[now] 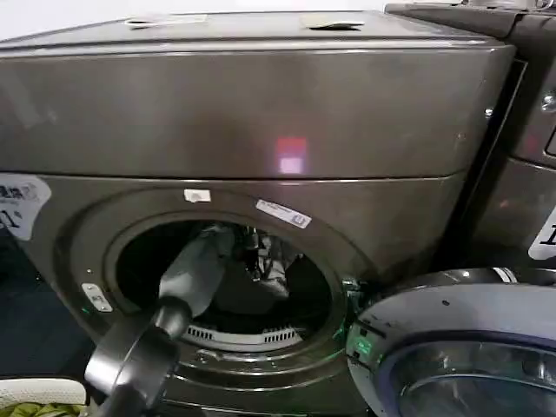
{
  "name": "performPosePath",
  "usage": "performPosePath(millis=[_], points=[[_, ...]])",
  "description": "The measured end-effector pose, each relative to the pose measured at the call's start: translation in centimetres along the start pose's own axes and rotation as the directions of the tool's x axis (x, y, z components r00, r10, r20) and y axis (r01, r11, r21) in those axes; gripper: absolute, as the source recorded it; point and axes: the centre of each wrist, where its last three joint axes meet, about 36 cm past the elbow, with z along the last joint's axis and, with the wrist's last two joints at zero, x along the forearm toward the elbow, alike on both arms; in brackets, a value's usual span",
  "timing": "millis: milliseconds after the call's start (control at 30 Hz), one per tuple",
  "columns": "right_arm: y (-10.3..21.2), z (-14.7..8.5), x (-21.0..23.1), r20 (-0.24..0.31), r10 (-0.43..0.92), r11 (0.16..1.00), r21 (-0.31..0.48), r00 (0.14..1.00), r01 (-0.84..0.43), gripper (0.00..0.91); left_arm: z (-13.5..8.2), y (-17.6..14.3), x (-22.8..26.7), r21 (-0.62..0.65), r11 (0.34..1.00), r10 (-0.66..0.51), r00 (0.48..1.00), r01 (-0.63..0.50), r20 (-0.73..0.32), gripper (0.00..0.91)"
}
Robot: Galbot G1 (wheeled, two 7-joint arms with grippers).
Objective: Grasp the clothes from the dryer.
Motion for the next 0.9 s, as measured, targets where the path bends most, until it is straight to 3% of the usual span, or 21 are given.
performPosePath(millis=[100,333,533,733,900], points=[[0.0,0.1,0.0,0.000,0.002,1.000,-0.001,1.000,-0.002,0.907,-0.1,-0.1,-0.1,-0.003,1.000,0.003,1.000,-0.003,-0.003,0.000],[0.2,0.4,0.3,-0.003,0.001,1.000,-0.004,1.000,-0.001,0.907,-0.2,-0.5,-0.5,0.010,1.000,0.009,1.000,-0.009,0.021,0.000],[0.6,0.8,0.4,-0.007,-0.004,1.000,-0.004,1.000,0.004,0.907,-0.6,-0.9,-0.9,0.109,0.993,-0.044,0.993,0.033,0.106,0.000],[0.7,1.2,0.8,-0.012,-0.005,1.000,-0.007,1.000,0.004,0.907,-0.2,-1.2,-0.4,0.267,0.948,-0.230,0.951,0.172,0.204,0.000],[1.2,1.4,0.8,-0.010,-0.016,1.000,-0.012,1.000,0.016,0.907,-0.3,-2.2,-0.2,0.463,0.829,-0.466,0.845,0.314,0.261,0.000]])
